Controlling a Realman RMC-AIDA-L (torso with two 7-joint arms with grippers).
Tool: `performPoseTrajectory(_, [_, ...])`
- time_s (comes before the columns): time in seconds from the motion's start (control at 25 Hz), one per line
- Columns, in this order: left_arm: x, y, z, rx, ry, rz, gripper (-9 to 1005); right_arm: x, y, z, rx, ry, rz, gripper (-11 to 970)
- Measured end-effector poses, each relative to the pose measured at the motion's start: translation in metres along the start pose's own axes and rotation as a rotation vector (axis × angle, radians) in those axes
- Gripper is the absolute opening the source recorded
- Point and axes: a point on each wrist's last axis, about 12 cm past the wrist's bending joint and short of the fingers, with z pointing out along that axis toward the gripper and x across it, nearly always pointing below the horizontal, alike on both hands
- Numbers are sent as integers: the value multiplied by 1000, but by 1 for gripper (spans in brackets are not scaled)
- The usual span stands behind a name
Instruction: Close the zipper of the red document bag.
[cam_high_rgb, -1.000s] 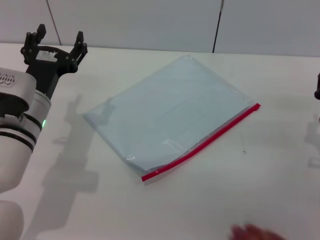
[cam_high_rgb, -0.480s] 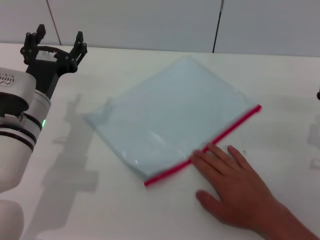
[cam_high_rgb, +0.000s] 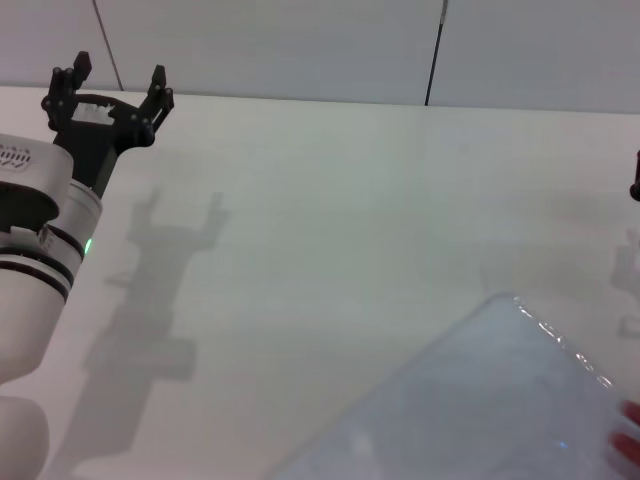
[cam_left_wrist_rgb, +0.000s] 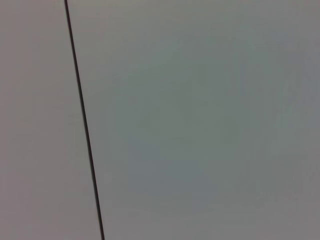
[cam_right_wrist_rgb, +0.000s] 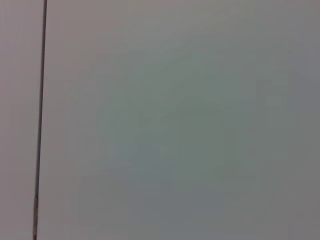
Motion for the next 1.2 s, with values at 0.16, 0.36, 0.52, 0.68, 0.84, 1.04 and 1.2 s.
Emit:
performPoseTrajectory(0.16, [0,-1,1,3,-1,2,876,0,0,0,-1,0,0,347])
performPoseTrajectory(0.36, [0,0,2,4,3,3,876,0,0,0,-1,0,0,347])
performPoseTrajectory(0.52, [1,0,2,3,5,2,876,0,1,1,-2,0,0,347])
performPoseTrajectory(0.68, [0,-1,3,5,2,1,876,0,1,1,-4,1,0,347])
performPoseTrajectory(0.84, [-1,-1,4,4,1,-1,876,0,1,1,-9,9,1,347])
performPoseTrajectory(1.04, [0,-1,4,0,3,-7,876,0,2,2,-12,13,3,347])
performPoseTrajectory(1.2, [0,-1,4,0,2,-4,876,1,2,2,-15,19,2,347])
